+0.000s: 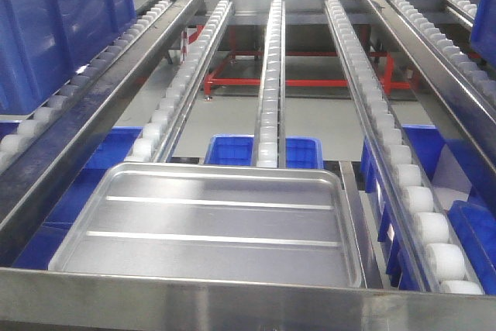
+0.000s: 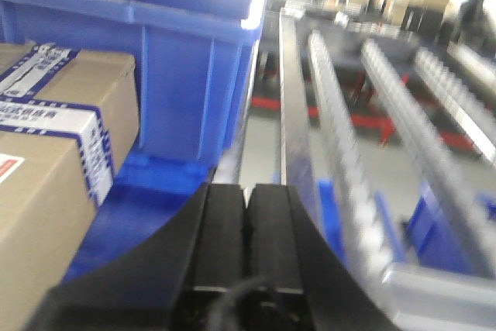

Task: Grab silver tray and stack on right shelf

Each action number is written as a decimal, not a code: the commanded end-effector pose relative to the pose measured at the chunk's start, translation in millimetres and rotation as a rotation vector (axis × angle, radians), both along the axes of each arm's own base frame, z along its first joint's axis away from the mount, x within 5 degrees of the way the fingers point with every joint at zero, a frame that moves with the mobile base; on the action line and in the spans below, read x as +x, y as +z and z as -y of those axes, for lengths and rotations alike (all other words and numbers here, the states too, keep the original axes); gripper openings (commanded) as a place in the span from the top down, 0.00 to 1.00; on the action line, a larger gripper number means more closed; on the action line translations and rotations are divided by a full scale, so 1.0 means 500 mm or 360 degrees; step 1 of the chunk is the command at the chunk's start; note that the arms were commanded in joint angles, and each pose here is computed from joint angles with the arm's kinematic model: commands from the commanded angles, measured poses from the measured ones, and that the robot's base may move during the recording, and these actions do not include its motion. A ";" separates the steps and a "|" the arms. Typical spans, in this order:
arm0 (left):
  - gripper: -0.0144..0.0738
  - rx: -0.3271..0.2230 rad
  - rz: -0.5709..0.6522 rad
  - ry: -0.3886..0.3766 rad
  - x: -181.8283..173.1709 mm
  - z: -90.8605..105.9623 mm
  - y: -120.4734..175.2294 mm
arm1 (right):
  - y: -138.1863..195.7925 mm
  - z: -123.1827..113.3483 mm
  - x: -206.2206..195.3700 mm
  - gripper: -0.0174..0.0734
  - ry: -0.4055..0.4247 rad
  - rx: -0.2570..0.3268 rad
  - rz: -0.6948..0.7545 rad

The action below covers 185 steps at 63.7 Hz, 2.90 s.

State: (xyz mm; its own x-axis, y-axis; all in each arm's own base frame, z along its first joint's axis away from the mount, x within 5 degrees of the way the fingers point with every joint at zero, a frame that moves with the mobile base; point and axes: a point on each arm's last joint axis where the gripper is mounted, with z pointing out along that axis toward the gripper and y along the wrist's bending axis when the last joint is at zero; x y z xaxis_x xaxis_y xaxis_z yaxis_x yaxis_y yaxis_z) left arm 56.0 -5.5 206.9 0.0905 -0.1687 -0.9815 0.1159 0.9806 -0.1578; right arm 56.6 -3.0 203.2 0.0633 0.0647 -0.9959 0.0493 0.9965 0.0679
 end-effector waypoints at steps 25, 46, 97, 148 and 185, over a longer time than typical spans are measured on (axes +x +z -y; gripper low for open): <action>0.95 0.0251 0.0106 0.0030 -0.018 -0.002 0.284 | 0.302 -0.004 -0.048 0.75 0.0020 0.0042 0.0446; 0.94 0.0305 -0.0413 -0.0134 0.105 0.029 0.310 | 0.294 -0.019 0.050 0.43 0.0216 0.0067 0.0006; 0.46 0.0329 -0.1183 -0.0762 0.262 0.213 0.290 | 0.201 -0.244 0.230 0.26 0.1011 0.0281 -0.1116; 0.46 0.0483 -0.1862 -0.0465 0.395 0.307 0.094 | 0.125 -0.328 0.395 0.26 0.0510 0.0171 -0.1728; 0.47 0.0511 -0.1995 -0.0448 0.435 0.334 -0.002 | -0.007 -0.364 0.431 0.26 0.0419 0.0073 -0.2014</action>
